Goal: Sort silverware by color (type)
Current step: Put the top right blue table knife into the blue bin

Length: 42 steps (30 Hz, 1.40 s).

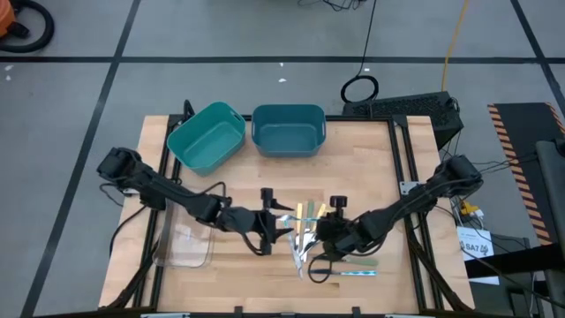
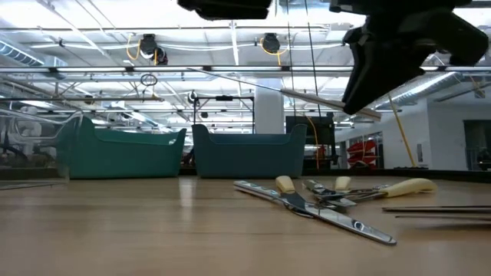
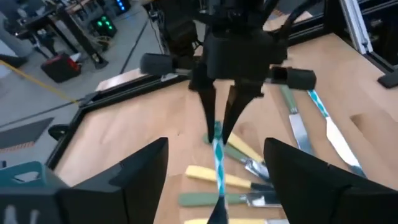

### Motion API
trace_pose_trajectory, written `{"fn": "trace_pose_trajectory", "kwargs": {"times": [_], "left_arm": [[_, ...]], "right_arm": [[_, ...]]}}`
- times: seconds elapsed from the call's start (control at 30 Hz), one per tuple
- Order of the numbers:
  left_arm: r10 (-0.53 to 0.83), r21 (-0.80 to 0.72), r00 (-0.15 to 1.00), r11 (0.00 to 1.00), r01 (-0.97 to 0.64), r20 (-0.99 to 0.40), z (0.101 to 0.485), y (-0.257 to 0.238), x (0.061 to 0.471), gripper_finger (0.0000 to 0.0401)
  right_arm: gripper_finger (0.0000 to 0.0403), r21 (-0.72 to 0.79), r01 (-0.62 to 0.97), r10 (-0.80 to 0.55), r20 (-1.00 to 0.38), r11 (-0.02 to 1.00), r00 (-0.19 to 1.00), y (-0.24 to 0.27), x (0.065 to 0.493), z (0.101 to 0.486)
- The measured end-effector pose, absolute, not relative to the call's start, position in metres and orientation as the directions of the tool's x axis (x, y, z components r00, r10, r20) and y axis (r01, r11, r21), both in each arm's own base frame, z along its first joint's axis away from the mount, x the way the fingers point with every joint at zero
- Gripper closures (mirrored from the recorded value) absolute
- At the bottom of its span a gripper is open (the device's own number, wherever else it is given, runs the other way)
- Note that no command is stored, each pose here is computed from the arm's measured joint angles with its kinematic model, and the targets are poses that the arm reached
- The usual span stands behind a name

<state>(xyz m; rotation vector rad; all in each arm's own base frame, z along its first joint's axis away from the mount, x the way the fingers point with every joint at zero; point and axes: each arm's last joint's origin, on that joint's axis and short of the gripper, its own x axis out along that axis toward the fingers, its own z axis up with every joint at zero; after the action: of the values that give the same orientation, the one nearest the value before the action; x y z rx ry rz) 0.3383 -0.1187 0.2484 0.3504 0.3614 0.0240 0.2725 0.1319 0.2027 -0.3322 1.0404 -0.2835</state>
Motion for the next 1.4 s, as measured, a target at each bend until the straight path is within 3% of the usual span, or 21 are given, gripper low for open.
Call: {"fn": "trace_pose_trajectory", "kwargs": {"times": [0.33,0.53,0.83,1.4], "left_arm": [[0.182,0.325,0.751,0.945,0.046,-0.635,0.231,-0.125,0.393,0.0128],[0.21,0.329,0.703,0.944,0.037,-0.68,0.217,-0.125,0.418,0.0128],[0.25,0.32,0.657,0.947,-0.014,-0.711,0.207,-0.108,0.424,0.0131],[0.256,0.334,0.622,0.942,0.011,-0.74,0.2,-0.107,0.423,0.0328]], "right_arm": [[0.0368,-0.412,0.072,-0.395,-0.79,0.908,0.469,0.135,0.279,0.206],[0.0367,-0.412,0.073,-0.396,-0.791,0.908,0.467,0.135,0.278,0.206],[0.0361,-0.412,0.076,-0.399,-0.797,0.908,0.453,0.135,0.277,0.206],[0.0359,-0.401,0.08,-0.39,-0.794,0.912,0.466,0.135,0.278,0.206]]}}
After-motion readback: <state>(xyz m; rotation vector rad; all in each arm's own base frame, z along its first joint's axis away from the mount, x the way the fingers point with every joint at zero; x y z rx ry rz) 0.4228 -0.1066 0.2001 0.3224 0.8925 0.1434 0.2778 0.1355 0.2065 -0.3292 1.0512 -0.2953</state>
